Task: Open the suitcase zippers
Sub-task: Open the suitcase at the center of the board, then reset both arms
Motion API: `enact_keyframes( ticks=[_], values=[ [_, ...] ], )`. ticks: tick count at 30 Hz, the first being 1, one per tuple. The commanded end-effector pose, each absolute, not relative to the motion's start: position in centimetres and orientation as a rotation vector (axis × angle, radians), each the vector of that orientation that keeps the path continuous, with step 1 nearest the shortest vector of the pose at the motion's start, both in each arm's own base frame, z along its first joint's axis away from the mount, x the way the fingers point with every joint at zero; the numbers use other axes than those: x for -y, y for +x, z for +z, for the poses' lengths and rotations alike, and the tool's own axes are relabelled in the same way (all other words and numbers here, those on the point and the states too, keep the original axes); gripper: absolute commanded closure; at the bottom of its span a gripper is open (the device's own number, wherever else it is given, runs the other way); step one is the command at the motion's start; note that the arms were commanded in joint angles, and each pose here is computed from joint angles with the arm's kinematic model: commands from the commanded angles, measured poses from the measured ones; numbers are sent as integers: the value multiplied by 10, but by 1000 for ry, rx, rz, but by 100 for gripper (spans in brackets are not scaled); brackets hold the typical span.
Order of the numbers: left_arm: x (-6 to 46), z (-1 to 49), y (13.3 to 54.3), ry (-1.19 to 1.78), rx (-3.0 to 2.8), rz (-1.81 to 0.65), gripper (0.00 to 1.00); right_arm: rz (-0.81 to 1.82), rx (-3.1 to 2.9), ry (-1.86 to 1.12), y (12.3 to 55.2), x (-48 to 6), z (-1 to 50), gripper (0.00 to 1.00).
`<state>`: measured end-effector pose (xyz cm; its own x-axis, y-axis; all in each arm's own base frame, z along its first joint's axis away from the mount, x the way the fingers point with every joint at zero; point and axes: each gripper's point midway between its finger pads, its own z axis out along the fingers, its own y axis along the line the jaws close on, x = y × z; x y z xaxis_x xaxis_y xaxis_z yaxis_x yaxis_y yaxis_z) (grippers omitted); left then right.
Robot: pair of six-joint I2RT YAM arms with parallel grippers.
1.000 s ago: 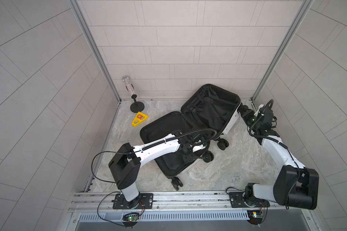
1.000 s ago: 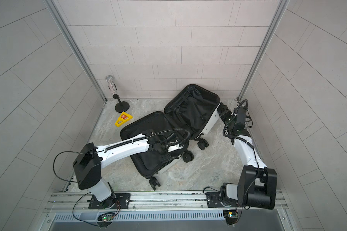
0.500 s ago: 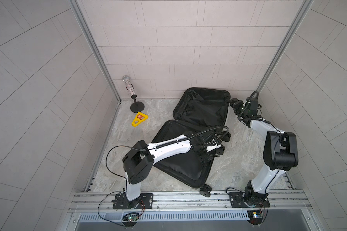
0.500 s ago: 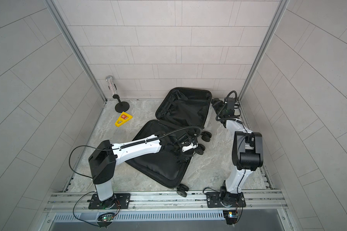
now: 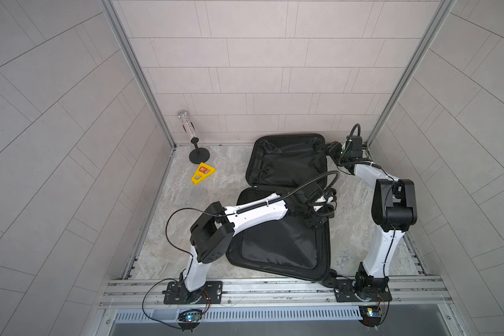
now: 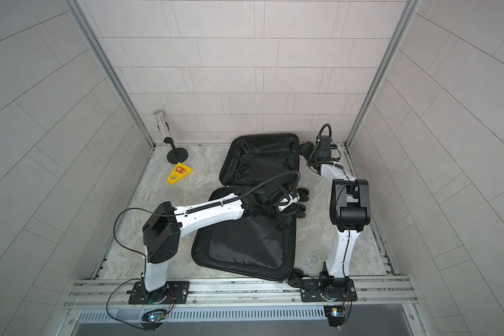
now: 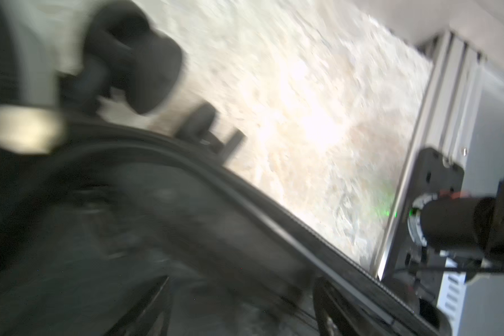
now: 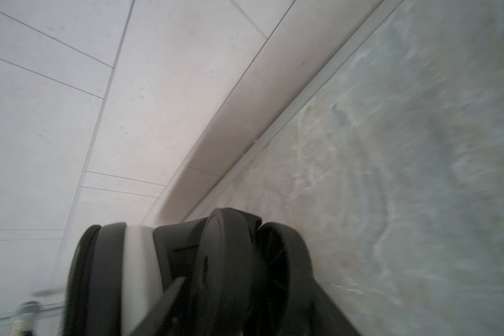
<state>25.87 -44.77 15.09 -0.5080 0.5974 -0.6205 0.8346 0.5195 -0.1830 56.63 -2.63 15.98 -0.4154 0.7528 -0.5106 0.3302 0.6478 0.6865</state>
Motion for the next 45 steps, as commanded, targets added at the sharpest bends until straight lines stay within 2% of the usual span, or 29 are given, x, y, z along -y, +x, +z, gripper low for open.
enact_keyframes(
  ticks=[1,5,8,12,15,18,24,30,32,35,45],
  values=[
    [386,216,307,825,-2241,-598,9,439,-1985,693,539,56,205,0],
    [278,248,346,455,-2184,-408,0,304,-1964,615,497,77,220,0],
    [176,262,363,163,-2087,-171,0,181,-1946,519,461,79,216,0],
    [63,256,357,-145,-1908,130,0,30,-1886,502,413,88,192,0],
    [20,247,348,-243,-1769,277,0,-30,-1848,408,389,82,170,0],
    [-4,222,341,-276,-1744,415,0,-76,-1855,364,375,79,151,0],
    [-22,155,350,-241,-1848,538,0,-66,-1850,312,368,68,125,0],
    [-41,125,374,-258,-1807,405,0,-69,-1898,150,383,38,116,0],
    [-35,96,380,-207,-1923,322,0,-111,-1879,72,387,31,115,0],
    [-45,92,385,-265,-1869,336,0,-104,-1875,94,387,32,93,0],
    [-54,92,384,-305,-1879,353,0,-175,-1862,132,388,38,94,0]
  ],
)
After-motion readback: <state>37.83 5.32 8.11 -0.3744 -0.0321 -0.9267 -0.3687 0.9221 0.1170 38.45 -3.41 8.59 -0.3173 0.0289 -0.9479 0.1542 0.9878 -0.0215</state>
